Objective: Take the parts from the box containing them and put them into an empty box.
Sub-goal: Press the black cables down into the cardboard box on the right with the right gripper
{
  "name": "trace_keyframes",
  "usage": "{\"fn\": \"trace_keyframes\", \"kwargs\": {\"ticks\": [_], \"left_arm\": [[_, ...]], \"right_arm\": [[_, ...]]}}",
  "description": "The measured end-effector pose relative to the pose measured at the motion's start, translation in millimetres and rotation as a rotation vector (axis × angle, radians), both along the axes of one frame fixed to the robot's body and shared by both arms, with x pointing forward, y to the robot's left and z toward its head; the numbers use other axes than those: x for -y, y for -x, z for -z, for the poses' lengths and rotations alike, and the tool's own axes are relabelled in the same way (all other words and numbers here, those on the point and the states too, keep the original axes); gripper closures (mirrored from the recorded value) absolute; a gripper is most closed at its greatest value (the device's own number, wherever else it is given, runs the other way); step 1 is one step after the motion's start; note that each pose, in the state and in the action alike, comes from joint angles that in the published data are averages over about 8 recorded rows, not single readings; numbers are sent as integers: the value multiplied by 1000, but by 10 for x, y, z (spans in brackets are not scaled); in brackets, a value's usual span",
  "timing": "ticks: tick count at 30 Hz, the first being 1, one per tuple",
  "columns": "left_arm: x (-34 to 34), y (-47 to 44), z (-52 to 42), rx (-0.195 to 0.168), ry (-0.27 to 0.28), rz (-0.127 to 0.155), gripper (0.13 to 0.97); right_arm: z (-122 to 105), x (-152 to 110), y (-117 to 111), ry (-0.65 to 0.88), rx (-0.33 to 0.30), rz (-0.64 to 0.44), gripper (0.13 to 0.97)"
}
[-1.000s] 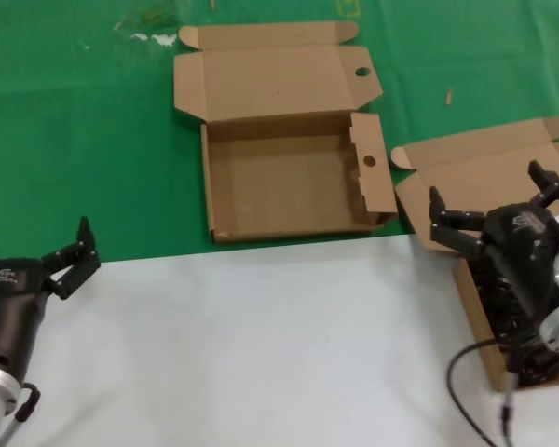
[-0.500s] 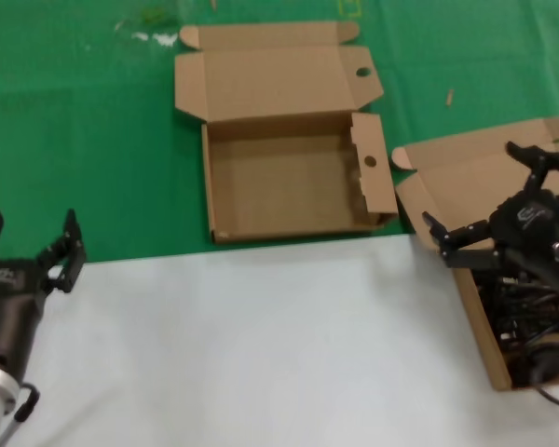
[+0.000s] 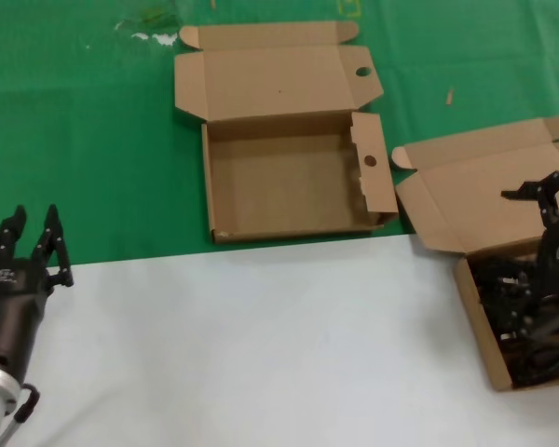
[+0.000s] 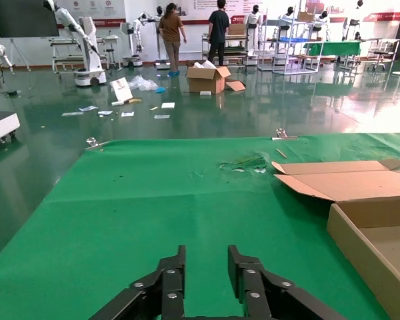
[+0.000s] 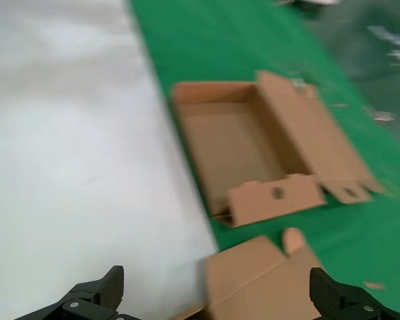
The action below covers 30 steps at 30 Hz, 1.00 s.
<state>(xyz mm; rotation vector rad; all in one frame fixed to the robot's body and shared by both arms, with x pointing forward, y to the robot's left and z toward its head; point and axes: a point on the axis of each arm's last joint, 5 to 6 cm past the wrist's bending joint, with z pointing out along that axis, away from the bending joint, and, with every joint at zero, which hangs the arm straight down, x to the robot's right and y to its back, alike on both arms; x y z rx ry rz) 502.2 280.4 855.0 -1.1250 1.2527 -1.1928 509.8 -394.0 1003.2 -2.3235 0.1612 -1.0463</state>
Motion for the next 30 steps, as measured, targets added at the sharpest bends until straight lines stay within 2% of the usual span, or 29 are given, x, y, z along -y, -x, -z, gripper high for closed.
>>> {"fn": "trace_keyframes", "kwargs": {"ticks": [7, 16, 23, 30], "left_arm": [[0, 0, 0, 0, 0, 0, 845], [0, 0, 0, 0, 0, 0, 935], [0, 0, 0, 0, 0, 0, 952], [0, 0, 0, 0, 0, 0, 957]], "right_arm": [[-174, 124, -106, 200, -64, -142, 130], [-283, 221, -279, 364, -120, -229, 136], [-256, 232, -352, 408, -152, -250, 154], [-198, 247, -372, 432, -182, -252, 233]]}}
